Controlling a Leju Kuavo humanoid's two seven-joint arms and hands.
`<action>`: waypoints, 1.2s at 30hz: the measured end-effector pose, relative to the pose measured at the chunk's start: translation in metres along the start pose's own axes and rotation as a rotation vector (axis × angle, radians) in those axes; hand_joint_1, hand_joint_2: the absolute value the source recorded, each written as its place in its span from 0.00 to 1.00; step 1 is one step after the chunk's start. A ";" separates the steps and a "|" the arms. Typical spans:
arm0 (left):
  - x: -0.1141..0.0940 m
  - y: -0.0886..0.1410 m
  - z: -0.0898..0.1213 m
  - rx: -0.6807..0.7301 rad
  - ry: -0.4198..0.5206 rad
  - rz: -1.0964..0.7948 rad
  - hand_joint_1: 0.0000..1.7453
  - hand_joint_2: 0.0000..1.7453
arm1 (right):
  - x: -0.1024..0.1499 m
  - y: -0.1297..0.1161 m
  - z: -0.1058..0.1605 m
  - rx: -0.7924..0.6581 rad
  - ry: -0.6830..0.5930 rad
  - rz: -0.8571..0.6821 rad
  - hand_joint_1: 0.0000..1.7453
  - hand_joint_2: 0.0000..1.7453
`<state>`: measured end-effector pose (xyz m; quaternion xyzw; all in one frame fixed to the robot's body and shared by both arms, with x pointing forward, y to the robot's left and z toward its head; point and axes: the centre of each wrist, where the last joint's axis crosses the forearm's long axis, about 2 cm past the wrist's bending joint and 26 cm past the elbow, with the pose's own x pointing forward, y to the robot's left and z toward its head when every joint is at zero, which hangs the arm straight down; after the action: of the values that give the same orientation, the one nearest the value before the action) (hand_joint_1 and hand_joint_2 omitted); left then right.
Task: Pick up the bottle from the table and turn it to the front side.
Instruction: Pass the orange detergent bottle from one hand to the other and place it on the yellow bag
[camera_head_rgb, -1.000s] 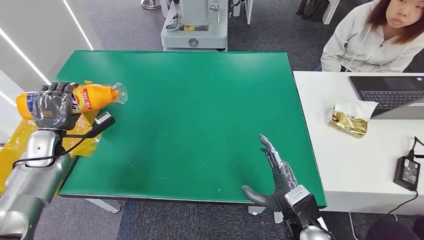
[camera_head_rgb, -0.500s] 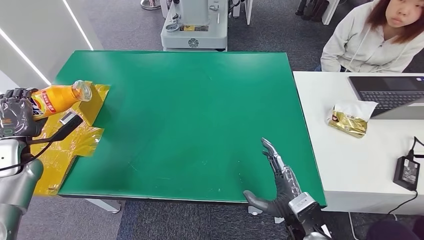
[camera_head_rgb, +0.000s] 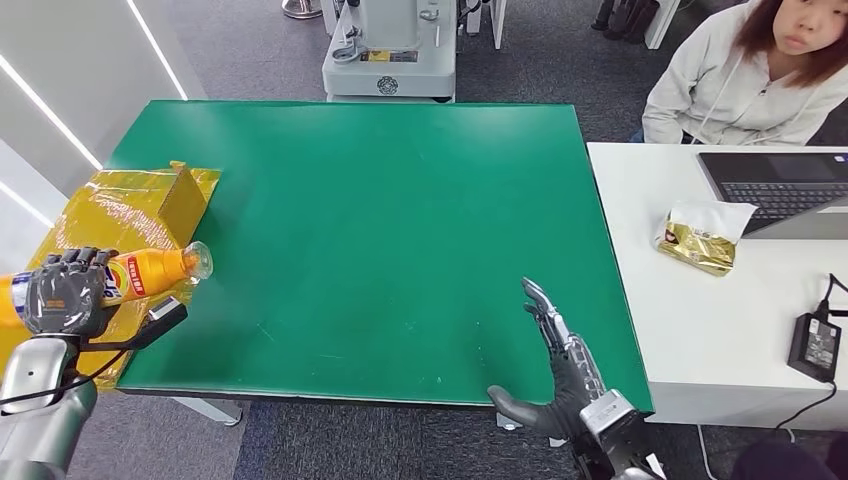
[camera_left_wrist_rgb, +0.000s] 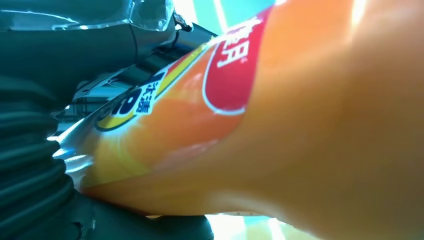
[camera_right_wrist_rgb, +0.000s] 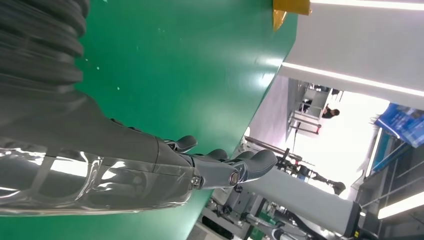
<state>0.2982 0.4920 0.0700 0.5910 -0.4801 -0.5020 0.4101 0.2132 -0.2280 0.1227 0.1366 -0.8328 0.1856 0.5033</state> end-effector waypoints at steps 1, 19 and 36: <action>0.003 -0.002 0.002 -0.010 -0.001 0.005 1.00 1.00 | 0.000 0.000 -0.001 0.005 -0.001 0.000 0.00 1.00; 0.055 -0.033 0.021 -0.129 0.070 0.178 0.00 1.00 | -0.013 -0.008 -0.023 0.137 -0.020 -0.042 0.00 1.00; 0.094 -0.035 0.012 -0.137 0.102 0.289 0.00 1.00 | -0.023 -0.014 -0.029 0.158 0.028 -0.046 0.00 1.00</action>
<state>0.2947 0.4066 0.0158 0.5111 -0.5032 -0.4389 0.5412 0.2525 -0.2265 0.1166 0.1925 -0.8050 0.2408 0.5068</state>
